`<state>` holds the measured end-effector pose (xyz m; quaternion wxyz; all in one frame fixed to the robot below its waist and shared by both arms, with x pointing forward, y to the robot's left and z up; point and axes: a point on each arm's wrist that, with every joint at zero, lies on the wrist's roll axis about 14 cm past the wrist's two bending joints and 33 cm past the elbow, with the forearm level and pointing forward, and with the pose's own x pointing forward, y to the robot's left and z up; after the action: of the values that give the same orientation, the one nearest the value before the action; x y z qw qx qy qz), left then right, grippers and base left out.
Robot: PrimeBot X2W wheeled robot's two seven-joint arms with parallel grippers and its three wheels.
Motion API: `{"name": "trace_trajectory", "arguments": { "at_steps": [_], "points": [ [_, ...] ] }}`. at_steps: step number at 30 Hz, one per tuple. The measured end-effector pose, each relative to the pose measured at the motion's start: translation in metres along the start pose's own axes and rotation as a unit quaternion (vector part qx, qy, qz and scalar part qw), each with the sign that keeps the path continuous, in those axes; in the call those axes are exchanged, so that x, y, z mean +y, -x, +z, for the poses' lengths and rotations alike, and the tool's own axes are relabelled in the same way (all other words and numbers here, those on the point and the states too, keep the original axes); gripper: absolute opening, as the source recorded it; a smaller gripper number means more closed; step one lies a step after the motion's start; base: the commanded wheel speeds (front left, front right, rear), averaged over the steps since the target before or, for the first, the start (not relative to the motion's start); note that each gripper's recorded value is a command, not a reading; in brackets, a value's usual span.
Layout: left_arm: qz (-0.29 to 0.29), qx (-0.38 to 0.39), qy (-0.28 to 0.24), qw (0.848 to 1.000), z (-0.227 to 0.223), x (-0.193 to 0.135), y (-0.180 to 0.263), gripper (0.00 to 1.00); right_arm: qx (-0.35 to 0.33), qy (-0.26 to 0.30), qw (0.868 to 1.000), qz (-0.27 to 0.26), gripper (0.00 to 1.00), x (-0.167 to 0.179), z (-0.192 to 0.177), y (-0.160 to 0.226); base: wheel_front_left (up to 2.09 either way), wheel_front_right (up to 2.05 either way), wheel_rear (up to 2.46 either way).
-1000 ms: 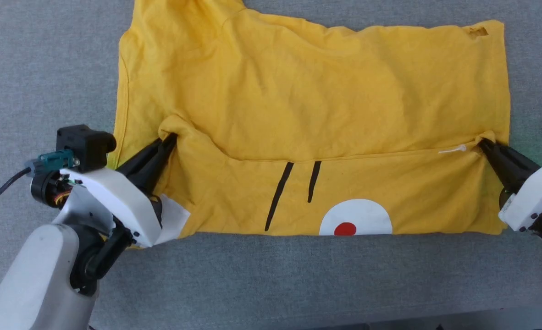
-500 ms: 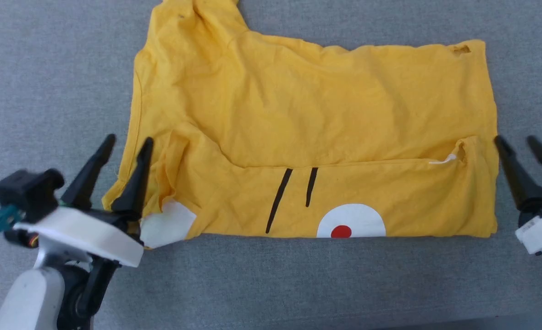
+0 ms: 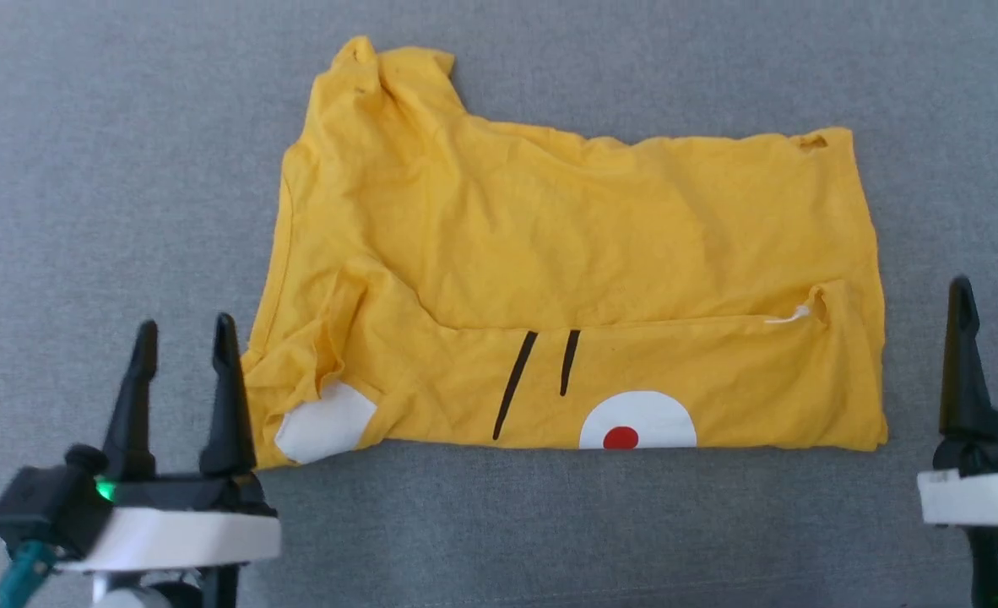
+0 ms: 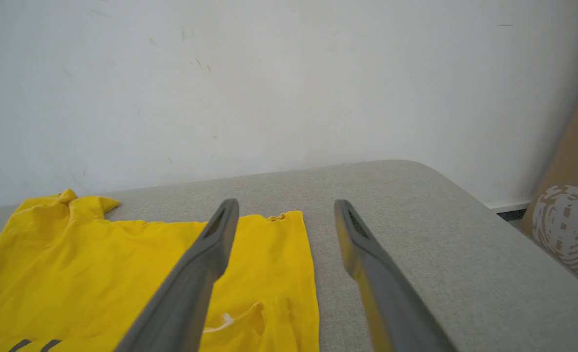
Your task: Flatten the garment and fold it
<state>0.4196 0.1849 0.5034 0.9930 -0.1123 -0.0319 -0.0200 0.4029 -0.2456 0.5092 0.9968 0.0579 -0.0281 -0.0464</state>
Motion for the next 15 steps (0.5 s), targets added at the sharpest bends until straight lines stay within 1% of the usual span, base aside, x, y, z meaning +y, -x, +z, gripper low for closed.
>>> {"name": "trace_trajectory", "arguments": {
  "at_steps": [2, 6, 10, 15],
  "points": [
    [0.001, -0.003, -0.004, 1.000, 0.002, -0.003, 0.007, 1.00, -0.005, 0.004, 1.000, -0.010, 1.00, -0.002, -0.003, 0.008, 0.00, 0.00, 0.00],
    [-0.004, 0.010, -0.001, 1.000, -0.005, -0.008, 0.022, 1.00, 0.005, 0.006, 1.000, -0.018, 1.00, -0.003, -0.014, 0.022, 0.00, 0.00, 0.00],
    [0.013, 0.007, 0.008, 1.000, -0.004, -0.003, 0.030, 1.00, 0.004, 0.007, 1.000, -0.021, 1.00, -0.005, -0.014, 0.031, 0.00, 0.00, 0.00],
    [0.021, 0.007, -0.012, 1.000, -0.003, 0.007, 0.036, 1.00, -0.007, 0.007, 1.000, -0.022, 1.00, -0.006, -0.009, 0.031, 0.00, 0.00, 0.00]
  ]
}}
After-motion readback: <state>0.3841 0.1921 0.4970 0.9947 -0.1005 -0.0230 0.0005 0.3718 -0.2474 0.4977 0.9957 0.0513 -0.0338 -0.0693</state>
